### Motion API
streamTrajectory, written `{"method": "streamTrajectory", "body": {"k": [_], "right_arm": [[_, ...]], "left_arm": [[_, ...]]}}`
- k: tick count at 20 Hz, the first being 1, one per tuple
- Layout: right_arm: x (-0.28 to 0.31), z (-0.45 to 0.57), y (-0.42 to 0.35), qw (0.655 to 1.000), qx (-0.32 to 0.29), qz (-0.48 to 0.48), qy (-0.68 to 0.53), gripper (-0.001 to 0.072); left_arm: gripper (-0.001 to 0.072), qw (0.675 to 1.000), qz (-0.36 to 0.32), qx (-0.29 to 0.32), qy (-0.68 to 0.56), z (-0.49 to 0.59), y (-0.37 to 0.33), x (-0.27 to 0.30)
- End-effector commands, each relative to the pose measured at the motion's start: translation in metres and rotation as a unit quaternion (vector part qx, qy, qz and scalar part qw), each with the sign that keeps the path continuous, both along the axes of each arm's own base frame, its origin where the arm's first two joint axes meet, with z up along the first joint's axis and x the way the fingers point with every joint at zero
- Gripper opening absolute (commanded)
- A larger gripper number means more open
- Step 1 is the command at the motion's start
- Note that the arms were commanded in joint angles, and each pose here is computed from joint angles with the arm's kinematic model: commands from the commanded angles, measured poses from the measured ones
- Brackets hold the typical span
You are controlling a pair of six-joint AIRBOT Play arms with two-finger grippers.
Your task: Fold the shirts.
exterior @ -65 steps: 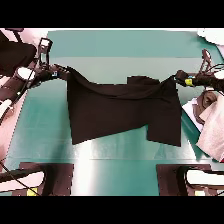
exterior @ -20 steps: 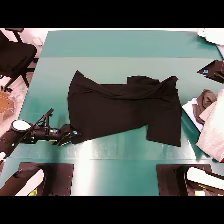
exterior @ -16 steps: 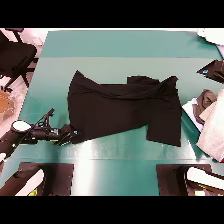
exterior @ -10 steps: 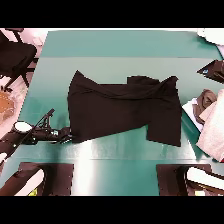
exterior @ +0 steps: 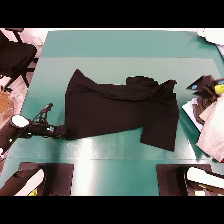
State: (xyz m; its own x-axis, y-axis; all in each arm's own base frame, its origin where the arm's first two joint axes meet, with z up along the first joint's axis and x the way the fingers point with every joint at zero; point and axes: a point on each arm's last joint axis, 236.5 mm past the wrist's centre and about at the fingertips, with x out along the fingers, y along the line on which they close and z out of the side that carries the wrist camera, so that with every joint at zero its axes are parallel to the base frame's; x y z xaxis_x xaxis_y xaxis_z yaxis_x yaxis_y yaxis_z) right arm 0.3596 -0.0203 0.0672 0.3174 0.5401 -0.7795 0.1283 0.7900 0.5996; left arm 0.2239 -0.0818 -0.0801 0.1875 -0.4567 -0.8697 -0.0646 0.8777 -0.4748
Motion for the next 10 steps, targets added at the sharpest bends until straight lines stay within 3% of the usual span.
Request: {"method": "streamTrajectory", "body": {"k": [1,3,7,10], "right_arm": [[-0.031,-0.041,0.017,0.997,0.038,-0.001,0.072,0.0625],[-0.047,-0.058,0.024,0.994,0.049,-0.003,0.096,0.0625],[-0.075,-0.085,0.036,0.991,0.054,-0.006,0.118,0.0625],[-0.091,-0.112,0.024,0.991,0.007,-0.014,0.133,0.0624]], "left_arm": [[0.0023,0.994,-0.027,0.107,-0.011,0.006,0.045,0.010],[0.0023,0.989,-0.033,0.143,-0.009,0.008,0.062,0.012],[0.0024,0.989,-0.032,0.141,-0.009,0.008,0.061,0.012],[0.0024,0.990,-0.031,0.137,-0.009,0.009,0.059,0.012]]}}
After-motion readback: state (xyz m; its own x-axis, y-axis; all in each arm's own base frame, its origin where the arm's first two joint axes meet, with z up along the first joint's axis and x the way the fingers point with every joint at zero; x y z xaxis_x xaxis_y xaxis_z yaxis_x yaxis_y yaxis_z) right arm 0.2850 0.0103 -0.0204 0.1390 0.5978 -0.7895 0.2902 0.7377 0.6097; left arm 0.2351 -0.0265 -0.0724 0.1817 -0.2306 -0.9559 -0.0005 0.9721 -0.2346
